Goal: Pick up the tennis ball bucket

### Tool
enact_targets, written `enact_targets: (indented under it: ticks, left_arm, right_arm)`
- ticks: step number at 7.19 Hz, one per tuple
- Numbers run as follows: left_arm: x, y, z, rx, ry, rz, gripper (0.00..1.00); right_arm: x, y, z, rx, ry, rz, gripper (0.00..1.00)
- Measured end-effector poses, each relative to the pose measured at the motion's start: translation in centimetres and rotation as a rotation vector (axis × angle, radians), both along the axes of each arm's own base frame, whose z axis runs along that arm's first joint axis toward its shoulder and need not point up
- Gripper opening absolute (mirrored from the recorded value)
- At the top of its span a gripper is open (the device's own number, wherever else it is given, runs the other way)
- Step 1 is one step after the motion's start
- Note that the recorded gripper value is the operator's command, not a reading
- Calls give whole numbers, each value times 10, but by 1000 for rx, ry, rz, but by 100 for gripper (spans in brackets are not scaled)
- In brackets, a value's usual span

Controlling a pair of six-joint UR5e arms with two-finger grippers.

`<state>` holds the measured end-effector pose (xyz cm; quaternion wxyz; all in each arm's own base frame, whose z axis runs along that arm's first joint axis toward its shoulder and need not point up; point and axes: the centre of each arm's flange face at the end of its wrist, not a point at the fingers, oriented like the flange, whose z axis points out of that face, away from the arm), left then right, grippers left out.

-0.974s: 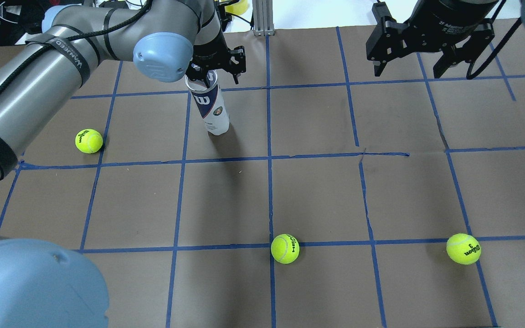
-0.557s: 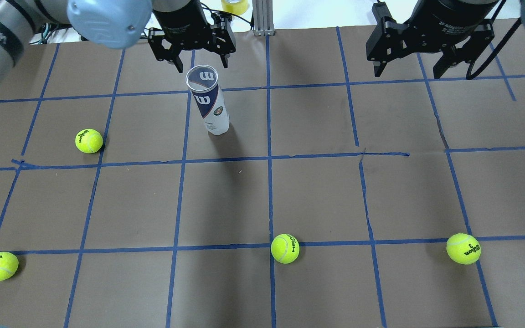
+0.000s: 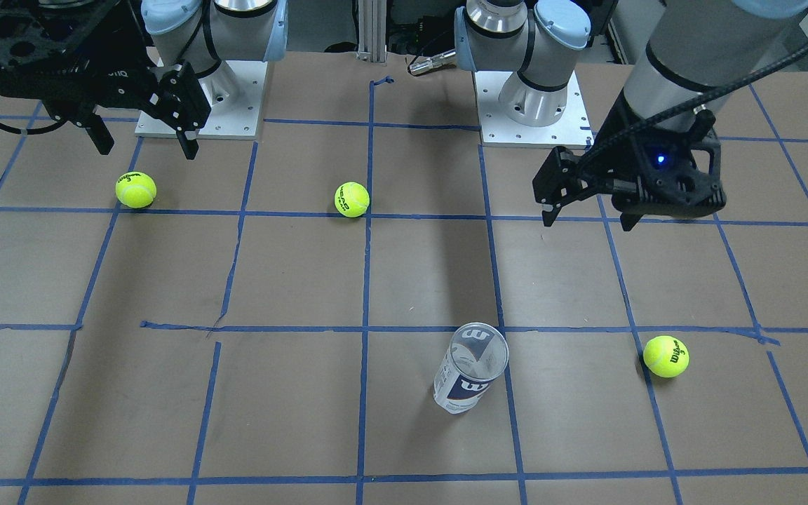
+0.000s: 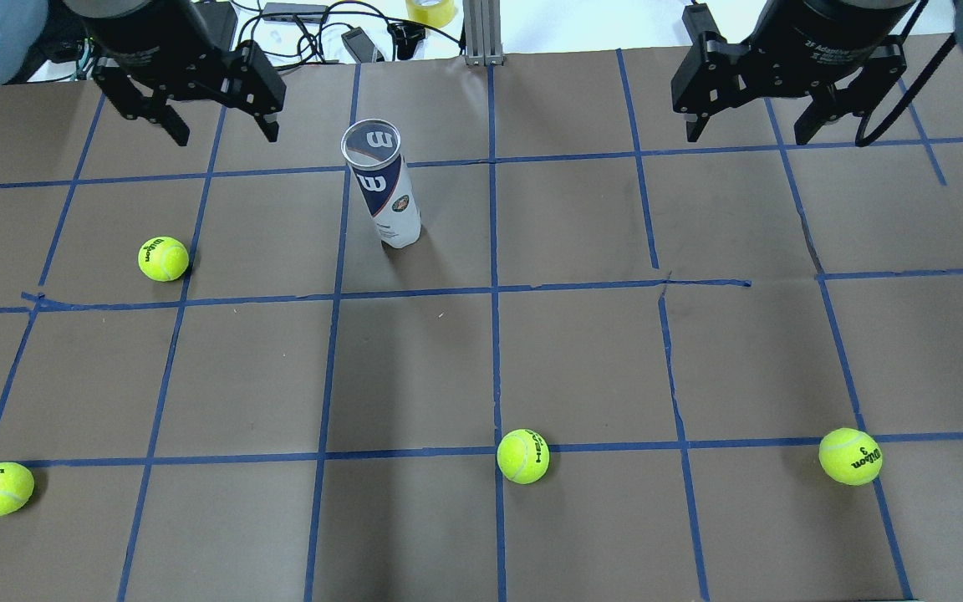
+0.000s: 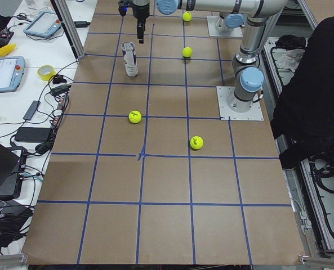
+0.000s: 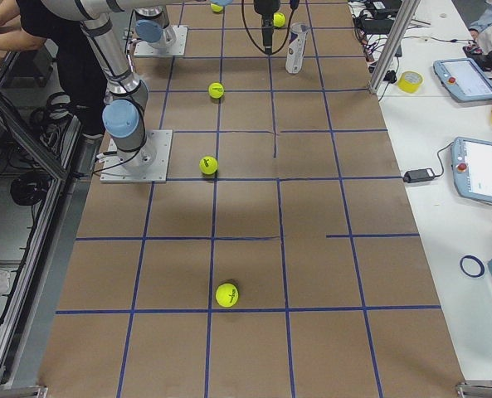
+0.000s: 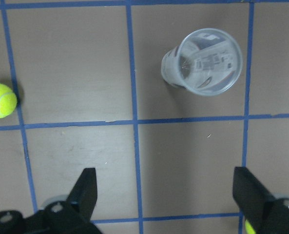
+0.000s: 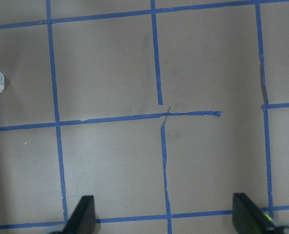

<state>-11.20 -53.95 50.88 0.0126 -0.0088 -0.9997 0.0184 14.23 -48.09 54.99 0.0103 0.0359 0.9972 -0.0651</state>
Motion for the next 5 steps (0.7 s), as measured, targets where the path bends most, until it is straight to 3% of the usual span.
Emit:
enact_targets:
  ticks: [2, 5]
  left_arm:
    - [10, 38, -3, 12, -2, 17, 100]
    - [14, 53, -10, 28, -7, 27, 100]
  right_arm:
    - [0, 0, 0, -1, 0, 1, 100]
    - [0, 0, 0, 0, 0, 2, 100]
